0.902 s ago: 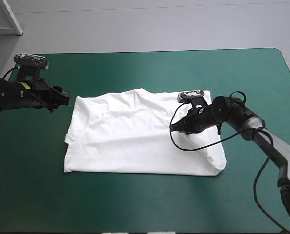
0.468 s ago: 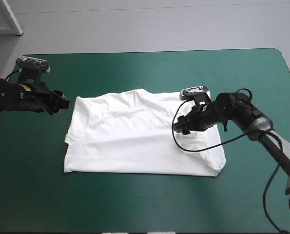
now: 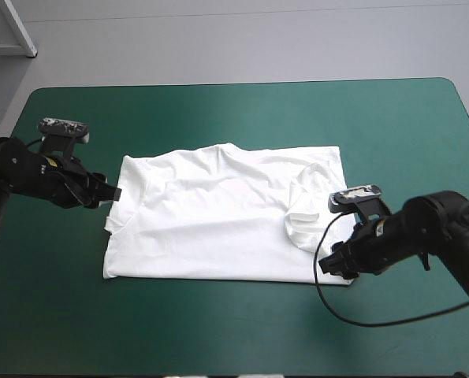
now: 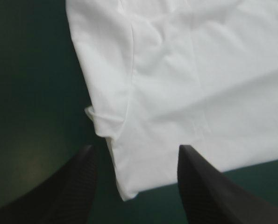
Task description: Fold the cloth
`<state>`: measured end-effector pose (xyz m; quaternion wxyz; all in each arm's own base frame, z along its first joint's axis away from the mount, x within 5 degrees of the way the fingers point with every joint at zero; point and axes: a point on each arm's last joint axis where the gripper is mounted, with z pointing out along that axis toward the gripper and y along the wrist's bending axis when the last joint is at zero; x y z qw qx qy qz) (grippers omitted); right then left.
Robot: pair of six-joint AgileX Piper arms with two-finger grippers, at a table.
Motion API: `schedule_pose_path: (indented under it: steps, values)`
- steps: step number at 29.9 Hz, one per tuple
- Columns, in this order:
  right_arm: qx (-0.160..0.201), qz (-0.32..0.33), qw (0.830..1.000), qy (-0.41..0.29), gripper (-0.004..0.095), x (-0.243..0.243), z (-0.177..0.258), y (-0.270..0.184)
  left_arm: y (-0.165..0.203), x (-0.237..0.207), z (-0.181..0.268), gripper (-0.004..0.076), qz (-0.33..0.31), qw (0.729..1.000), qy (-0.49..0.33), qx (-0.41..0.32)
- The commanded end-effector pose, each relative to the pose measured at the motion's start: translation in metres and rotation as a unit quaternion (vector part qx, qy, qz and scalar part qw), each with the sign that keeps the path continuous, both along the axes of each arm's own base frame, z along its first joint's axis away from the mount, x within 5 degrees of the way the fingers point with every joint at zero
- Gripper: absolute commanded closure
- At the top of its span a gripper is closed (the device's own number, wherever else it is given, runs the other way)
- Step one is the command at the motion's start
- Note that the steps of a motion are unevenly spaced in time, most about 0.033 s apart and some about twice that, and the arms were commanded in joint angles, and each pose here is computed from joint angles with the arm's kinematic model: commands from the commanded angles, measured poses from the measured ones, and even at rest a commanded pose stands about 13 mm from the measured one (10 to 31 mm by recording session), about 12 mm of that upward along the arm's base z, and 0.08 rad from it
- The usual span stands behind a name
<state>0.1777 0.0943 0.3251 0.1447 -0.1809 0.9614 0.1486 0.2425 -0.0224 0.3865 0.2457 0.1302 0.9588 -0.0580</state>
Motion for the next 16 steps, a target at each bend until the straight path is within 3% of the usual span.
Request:
schedule_pose_path:
  steps: [1,6,16]
  values:
    - [-0.002,-0.016,0.998,-0.054,0.0399,-0.017,0.017,-0.012,-0.002,-0.012,-0.019,0.0343,0.000,0.999,0.048,-0.008]
    - [-0.027,-0.017,0.997,-0.071,0.0399,-0.016,0.018,-0.017,-0.001,-0.018,-0.077,0.0343,0.009,0.994,0.111,-0.007]
    - [-0.018,-0.024,0.994,-0.101,0.0399,-0.009,0.020,-0.015,0.002,-0.029,-0.149,0.0343,0.035,0.993,0.116,-0.001]
